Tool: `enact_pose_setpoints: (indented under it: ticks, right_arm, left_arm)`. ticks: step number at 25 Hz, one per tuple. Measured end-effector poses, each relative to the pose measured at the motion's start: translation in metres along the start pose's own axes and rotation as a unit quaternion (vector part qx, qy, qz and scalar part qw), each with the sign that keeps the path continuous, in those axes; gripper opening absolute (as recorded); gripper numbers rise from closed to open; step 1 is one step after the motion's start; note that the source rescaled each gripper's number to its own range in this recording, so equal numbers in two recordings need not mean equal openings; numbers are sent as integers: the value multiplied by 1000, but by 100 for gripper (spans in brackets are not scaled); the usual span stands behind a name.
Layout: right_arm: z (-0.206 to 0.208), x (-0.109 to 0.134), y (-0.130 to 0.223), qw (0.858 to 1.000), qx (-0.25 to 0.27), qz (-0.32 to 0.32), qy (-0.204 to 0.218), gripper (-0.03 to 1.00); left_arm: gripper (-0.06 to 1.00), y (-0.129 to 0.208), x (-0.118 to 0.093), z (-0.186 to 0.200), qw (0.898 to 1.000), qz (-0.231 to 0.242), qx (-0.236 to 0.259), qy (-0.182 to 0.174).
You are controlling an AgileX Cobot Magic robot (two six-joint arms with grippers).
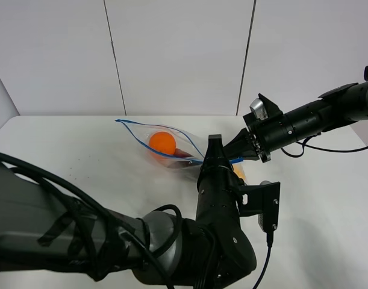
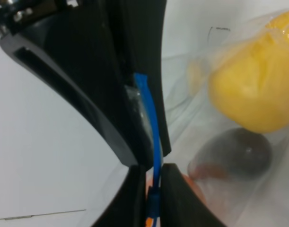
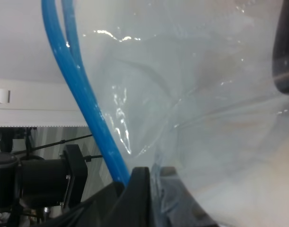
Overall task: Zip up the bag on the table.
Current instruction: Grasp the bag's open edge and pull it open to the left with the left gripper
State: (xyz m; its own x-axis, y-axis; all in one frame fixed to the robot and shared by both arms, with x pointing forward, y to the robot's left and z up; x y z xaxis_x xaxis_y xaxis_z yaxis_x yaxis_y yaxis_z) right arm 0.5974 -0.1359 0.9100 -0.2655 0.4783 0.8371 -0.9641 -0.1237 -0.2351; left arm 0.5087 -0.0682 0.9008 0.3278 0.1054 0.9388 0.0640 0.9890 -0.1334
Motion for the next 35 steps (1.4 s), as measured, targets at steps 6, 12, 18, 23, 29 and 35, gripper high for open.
enact_pose_setpoints:
  ticks: [6,12,18,23,29,35]
  right_arm:
    - [0,-1,2,1000,6,2,4,0]
    - [0,-1,2,1000,6,2,4,0]
    - [0,-2,2,1000,5,1,6,0]
    - [0,-3,3,1000,9,3,11,0]
    - [0,-4,3,1000,10,4,12,0]
    - [0,-4,4,1000,10,4,12,0]
  left_arm:
    - [0,17,-8,1,1000,-27,8,5]
    - [0,54,9,-9,999,-19,41,9]
    - [0,93,23,-20,997,-9,79,14]
    - [0,130,14,-28,992,-29,118,26]
    - [0,168,10,-36,986,-37,159,39]
    - [0,196,23,-42,982,-13,183,44]
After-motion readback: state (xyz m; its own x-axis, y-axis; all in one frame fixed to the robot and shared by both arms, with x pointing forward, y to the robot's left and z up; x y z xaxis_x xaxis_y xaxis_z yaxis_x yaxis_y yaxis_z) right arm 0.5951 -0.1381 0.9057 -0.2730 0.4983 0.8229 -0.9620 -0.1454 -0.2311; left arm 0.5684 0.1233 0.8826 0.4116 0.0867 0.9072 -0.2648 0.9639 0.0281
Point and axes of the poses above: a point on each arm's last joint axis where the gripper is mounted, z pointing back along that axis away from the gripper, x along the wrist's bending axis when the last joint is at zero, y = z × x, the point moved 8 cm from there along -z, pointing out along that axis toward the gripper, and after that the axes turned 1 degree about z, right-handed, at the moved point
